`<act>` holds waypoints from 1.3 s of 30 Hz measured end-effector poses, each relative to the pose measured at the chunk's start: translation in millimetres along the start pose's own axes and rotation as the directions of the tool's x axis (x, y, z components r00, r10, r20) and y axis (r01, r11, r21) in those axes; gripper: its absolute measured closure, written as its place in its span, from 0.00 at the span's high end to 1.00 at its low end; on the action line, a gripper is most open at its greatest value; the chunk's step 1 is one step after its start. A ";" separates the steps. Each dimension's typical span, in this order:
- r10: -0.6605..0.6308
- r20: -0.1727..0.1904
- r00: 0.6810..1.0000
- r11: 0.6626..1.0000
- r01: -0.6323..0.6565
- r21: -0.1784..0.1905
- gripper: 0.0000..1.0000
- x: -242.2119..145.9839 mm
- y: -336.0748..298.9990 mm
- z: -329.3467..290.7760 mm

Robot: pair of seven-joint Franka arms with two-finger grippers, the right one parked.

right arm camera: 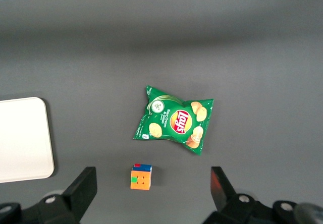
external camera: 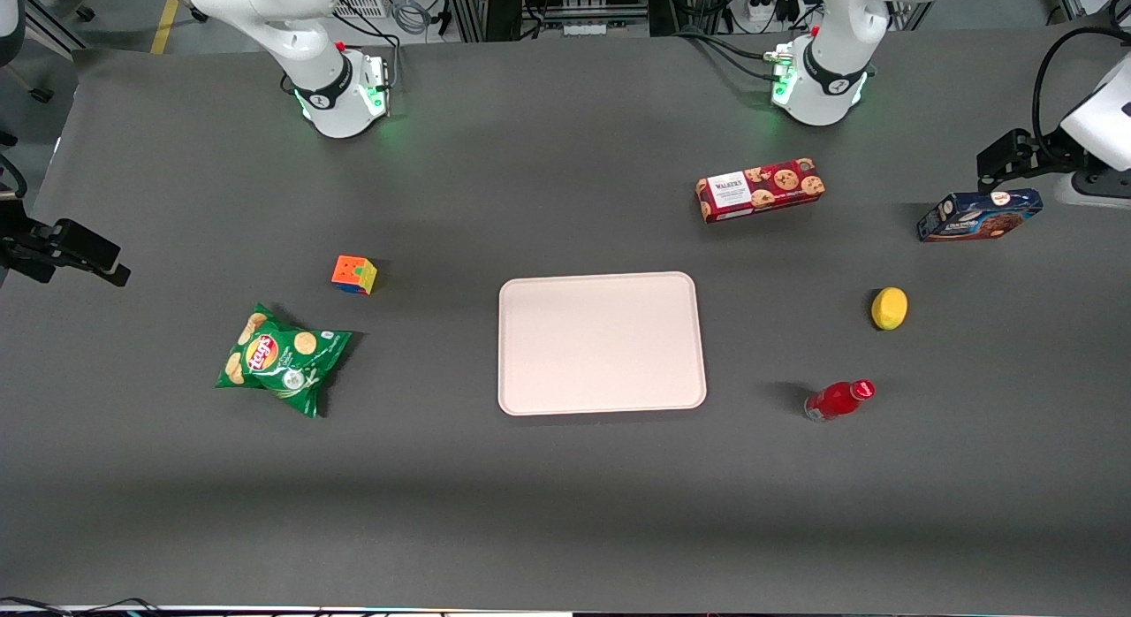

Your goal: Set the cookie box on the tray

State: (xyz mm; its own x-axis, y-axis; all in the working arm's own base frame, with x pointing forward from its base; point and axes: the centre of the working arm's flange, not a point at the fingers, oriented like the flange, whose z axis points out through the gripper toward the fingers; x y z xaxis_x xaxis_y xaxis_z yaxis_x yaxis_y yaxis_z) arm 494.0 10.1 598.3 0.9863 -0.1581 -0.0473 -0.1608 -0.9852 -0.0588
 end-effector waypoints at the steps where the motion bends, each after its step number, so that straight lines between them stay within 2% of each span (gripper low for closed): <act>1: 0.000 0.000 1.000 1.000 0.000 0.000 1.00 0.0 0.0 0.0; 39: -0.003 -0.009 1.000 1.000 0.003 0.000 1.00 -0.5 -1.5 -4.0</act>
State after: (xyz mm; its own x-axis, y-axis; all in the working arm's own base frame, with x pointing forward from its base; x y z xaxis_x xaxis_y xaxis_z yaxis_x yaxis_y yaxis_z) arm 493.9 11.4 602.4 0.9870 -0.1558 -0.0381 -0.1579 -0.9857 -0.0589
